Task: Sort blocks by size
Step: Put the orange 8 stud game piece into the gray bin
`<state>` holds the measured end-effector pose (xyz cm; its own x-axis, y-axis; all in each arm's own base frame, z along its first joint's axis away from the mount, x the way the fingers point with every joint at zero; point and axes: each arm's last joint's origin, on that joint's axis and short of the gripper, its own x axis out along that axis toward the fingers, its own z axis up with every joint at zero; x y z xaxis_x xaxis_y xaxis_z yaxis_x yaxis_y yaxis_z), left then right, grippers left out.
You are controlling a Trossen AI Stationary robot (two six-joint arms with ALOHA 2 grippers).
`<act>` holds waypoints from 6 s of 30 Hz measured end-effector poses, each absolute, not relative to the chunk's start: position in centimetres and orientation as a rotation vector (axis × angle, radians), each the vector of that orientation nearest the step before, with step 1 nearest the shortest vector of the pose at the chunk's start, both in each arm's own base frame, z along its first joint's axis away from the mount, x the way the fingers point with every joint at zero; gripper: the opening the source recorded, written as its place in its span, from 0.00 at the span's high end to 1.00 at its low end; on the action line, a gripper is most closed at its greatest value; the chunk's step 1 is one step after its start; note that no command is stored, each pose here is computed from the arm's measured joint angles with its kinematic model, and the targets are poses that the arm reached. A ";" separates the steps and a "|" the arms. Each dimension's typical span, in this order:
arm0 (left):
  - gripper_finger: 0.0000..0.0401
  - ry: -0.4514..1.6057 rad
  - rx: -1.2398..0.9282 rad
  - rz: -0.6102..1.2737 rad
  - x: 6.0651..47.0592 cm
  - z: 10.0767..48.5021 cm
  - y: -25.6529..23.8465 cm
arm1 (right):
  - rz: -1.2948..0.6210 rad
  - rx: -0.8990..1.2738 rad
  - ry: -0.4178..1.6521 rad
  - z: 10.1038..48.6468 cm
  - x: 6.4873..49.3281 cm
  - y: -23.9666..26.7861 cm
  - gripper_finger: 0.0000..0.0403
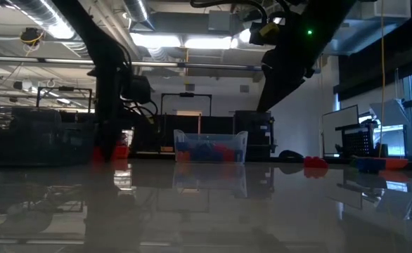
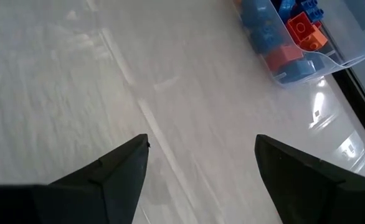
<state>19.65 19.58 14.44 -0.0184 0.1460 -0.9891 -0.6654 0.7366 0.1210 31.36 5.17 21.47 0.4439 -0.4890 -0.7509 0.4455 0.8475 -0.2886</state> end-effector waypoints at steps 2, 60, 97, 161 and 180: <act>0.73 1.462 -0.437 0.668 19.7 14.4 19.6 | -0.580 -0.051 0.948 21.5 31.4 5.2 0.27; 0.78 0.176 -0.077 -0.101 29.2 25.2 -0.9 | -0.081 0.026 0.069 21.8 36.0 5.0 0.65; 0.54 0.490 -0.002 -0.043 23.3 26.5 1.0 | -0.267 1.125 1.163 25.2 14.8 17.4 0.77; 0.37 1.242 -0.275 1.001 19.7 23.4 26.9 | -0.941 -0.025 0.696 25.6 23.7 4.9 0.44; 0.39 1.378 -0.477 0.822 20.0 15.9 29.9 | -0.942 -0.093 0.795 22.9 25.3 5.5 0.44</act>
<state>20.02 29.91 15.92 -0.0134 0.2301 -0.9731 -0.7472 0.6444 0.1626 25.26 5.53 22.89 0.3325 -0.7521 -0.5690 0.6873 0.6064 -0.3999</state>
